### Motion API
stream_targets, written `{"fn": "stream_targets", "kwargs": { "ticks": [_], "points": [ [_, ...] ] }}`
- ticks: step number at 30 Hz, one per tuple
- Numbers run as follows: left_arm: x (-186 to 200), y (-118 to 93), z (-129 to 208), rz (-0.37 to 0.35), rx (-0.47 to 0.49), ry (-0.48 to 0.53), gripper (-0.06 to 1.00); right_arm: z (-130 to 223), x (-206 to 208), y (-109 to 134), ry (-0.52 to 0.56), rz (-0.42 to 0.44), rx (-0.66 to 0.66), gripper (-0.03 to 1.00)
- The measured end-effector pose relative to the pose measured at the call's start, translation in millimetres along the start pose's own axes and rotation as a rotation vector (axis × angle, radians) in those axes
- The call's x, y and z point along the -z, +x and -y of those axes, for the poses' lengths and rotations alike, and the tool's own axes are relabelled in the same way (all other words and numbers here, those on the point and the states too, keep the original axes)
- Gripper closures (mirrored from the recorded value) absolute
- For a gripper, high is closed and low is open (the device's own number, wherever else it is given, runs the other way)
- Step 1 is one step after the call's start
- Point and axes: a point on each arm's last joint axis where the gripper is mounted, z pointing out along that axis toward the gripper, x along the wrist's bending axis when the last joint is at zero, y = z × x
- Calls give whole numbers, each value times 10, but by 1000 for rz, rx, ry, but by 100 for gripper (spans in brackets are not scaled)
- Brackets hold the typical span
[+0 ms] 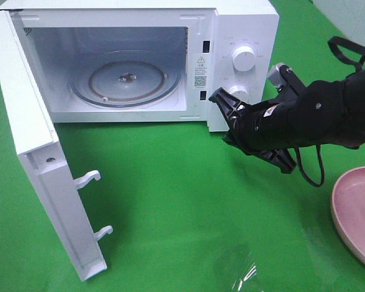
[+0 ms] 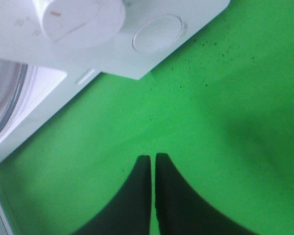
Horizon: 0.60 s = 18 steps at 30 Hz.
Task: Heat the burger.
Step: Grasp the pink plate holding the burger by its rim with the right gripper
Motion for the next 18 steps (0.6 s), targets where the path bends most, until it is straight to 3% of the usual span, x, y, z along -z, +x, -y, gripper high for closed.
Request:
{"fn": "stream_targets", "kwargs": {
  "ticks": [6, 8, 11, 13, 18],
  "points": [
    [0, 0, 0, 0, -1, 0, 0, 32, 120, 25, 73, 13, 170, 93],
    [0, 0, 0, 0, -3, 0, 0, 49, 242, 38, 128, 25, 336, 91],
    [0, 0, 0, 0, -3, 0, 0, 46, 280, 43, 136, 27, 380, 91],
    [0, 0, 0, 0, -3, 0, 0, 36, 438, 37, 176, 57, 535, 87],
    [0, 0, 0, 0, -3, 0, 0, 34, 564, -5, 223, 113, 632, 83]
  ]
}}
